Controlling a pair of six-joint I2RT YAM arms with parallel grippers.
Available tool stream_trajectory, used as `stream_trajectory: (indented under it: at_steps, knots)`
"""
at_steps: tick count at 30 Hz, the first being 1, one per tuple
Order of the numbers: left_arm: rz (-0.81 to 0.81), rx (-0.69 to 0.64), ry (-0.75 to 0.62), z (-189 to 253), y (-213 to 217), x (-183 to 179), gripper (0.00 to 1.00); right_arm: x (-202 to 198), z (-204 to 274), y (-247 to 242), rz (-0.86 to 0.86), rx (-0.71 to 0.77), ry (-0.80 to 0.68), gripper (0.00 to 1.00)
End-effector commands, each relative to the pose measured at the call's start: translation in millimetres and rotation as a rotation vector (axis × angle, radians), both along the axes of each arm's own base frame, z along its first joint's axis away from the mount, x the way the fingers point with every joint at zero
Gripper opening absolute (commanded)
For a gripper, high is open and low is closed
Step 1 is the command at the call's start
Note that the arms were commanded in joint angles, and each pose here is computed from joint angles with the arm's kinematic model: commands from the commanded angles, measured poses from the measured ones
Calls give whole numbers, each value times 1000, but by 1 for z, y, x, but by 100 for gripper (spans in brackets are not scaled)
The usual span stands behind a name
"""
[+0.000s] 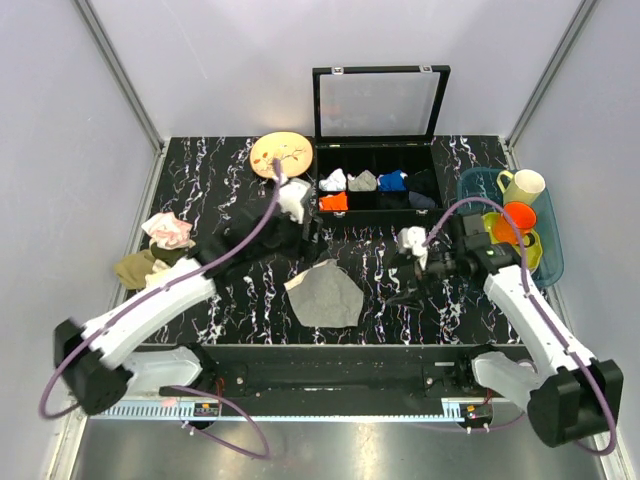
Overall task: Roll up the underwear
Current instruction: Place the underwear at the center of the board, then flatten out the underwear at the center of the board.
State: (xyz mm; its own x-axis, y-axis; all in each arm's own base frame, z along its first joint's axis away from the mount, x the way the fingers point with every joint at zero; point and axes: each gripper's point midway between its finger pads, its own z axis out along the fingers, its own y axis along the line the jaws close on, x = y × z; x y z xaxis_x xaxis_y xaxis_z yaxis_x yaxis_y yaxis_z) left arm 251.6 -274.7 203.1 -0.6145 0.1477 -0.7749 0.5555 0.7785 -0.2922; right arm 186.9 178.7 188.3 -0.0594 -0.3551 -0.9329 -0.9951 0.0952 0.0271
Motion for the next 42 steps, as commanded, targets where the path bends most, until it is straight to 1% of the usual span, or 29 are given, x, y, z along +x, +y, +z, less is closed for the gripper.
stream_trajectory:
  at_steps: [1,2,3,4,5,6,7,8,9,12,14,19,22,24,25,26,30,31,32,33,34,35,36,37,38,39,40,41,42]
  knots:
    - [61,99,-266,32,57,-1,77,-16,-32,25,173,-167,-122,94]
    - [109,84,-297,41,72,-6,78,-13,-46,27,197,-249,-149,93]
    - [195,130,-309,38,95,-6,79,-16,-52,31,230,-284,-164,92]
    - [247,141,-313,38,109,-8,80,-24,-53,43,299,-309,-190,90]
    - [292,122,-349,48,125,-15,82,-23,-65,45,329,-367,-192,88]
    - [340,138,-365,50,139,-18,85,-24,-69,50,353,-391,-201,84]
    - [359,124,-382,54,146,-21,87,-24,-69,58,378,-406,-221,83]
    - [364,112,-394,52,150,-25,88,-24,-80,69,412,-449,-237,81]
    - [356,56,-431,63,152,-31,89,-24,-85,75,427,-467,-242,78]
    - [337,21,-461,57,156,-40,89,-16,-103,95,440,-548,-287,77]
    - [338,18,-461,54,157,-41,89,-7,-116,101,420,-616,-331,75]
    - [359,49,-469,51,162,-38,89,-15,-134,117,438,-682,-384,68]
    - [355,54,-463,50,161,-37,89,-22,-152,117,464,-741,-388,60]
    - [355,56,-462,50,161,-37,89,-25,-159,117,474,-766,-381,47]
    - [353,56,-461,49,161,-38,89,-29,-156,119,469,-762,-360,41]
    - [353,52,-461,50,160,-38,89,-28,-150,120,459,-756,-355,30]
    - [321,46,-455,48,154,-38,89,-29,-124,118,426,-710,-301,12]
    - [310,46,-452,47,152,-39,89,-33,-114,119,420,-671,-239,10]
    - [284,39,-446,45,147,-40,89,-18,-100,111,354,-628,-202,8]
    - [257,48,-437,40,141,-39,89,-13,-91,108,324,-590,-169,5]
    - [230,47,-433,39,137,-40,89,-12,-73,108,295,-514,-134,4]
    - [167,25,-425,38,125,-44,89,8,-66,93,214,-486,-107,2]
    - [118,45,-413,30,117,-44,88,11,-66,85,182,-467,-85,1]
    - [71,42,-405,27,109,-46,84,18,-61,81,136,-424,-62,0]
    - [-32,7,-388,25,92,-55,82,23,-52,74,94,-390,-68,0]
    - [-107,14,-372,16,81,-58,80,31,-61,55,24,-385,-28,0]
    - [-159,0,-361,13,72,-62,77,38,-55,51,-29,-348,-30,0]
    - [-230,-40,-357,13,59,-69,77,42,-57,44,-64,-336,-18,0]
    - [-271,-44,-352,9,53,-72,77,52,-63,28,-132,-334,10,0]
